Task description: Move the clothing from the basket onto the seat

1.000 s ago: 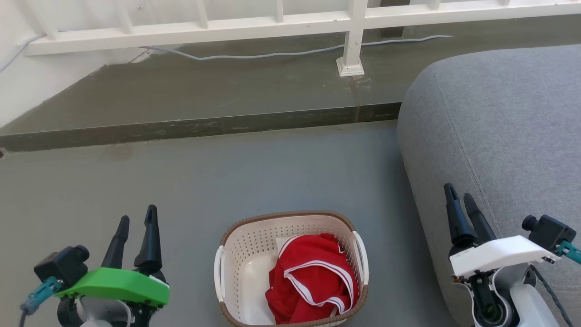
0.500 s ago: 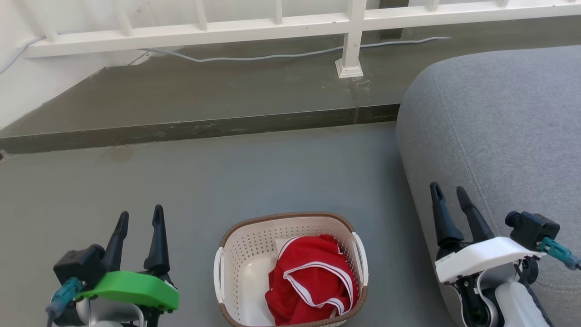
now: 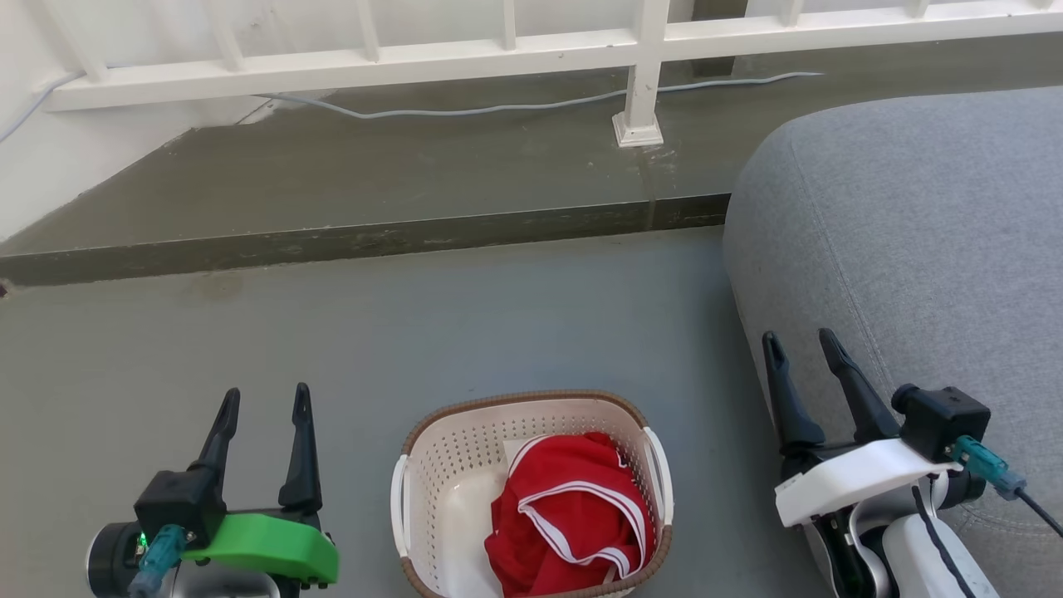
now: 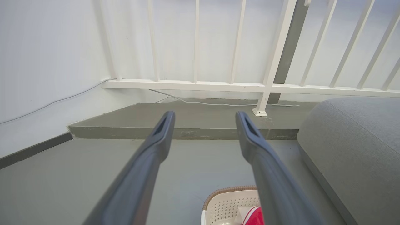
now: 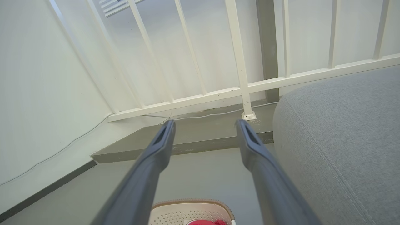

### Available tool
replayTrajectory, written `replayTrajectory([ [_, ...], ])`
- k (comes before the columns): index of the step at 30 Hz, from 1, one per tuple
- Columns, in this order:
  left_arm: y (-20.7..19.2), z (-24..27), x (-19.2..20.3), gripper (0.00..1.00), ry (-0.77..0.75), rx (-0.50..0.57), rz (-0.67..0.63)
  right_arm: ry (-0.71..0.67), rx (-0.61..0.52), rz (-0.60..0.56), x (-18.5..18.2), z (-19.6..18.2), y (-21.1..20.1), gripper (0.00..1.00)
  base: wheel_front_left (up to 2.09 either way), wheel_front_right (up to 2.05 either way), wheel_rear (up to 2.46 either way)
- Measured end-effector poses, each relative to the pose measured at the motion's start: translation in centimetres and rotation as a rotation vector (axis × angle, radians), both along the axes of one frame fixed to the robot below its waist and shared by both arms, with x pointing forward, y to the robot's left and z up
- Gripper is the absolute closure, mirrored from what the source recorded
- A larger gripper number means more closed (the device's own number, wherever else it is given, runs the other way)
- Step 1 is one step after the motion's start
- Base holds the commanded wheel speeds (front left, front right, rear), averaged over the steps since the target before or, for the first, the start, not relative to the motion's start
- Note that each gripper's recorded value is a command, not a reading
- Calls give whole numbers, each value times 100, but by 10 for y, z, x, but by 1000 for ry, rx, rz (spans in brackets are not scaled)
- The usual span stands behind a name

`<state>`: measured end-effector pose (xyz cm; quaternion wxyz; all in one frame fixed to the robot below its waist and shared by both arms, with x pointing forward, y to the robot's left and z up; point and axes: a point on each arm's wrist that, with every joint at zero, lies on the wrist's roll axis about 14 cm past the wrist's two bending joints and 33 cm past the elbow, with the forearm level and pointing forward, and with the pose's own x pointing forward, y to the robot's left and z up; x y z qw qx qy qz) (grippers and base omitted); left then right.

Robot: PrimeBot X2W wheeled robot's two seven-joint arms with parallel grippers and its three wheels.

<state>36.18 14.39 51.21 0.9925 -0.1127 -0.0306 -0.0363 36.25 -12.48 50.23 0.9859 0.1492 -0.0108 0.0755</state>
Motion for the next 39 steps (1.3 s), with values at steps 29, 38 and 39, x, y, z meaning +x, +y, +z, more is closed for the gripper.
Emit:
replayTrajectory([
  [29,-2,3,-1,0,-42,118,-2,-78,-150,14,-1,10,5,0,0,0,0],
  [38,-1,-3,0,0,-26,119,-3,-74,-150,6,0,9,3,0,0,0,0],
  [39,-1,-3,0,0,-24,119,-2,-75,-150,6,0,9,3,0,0,0,0],
])
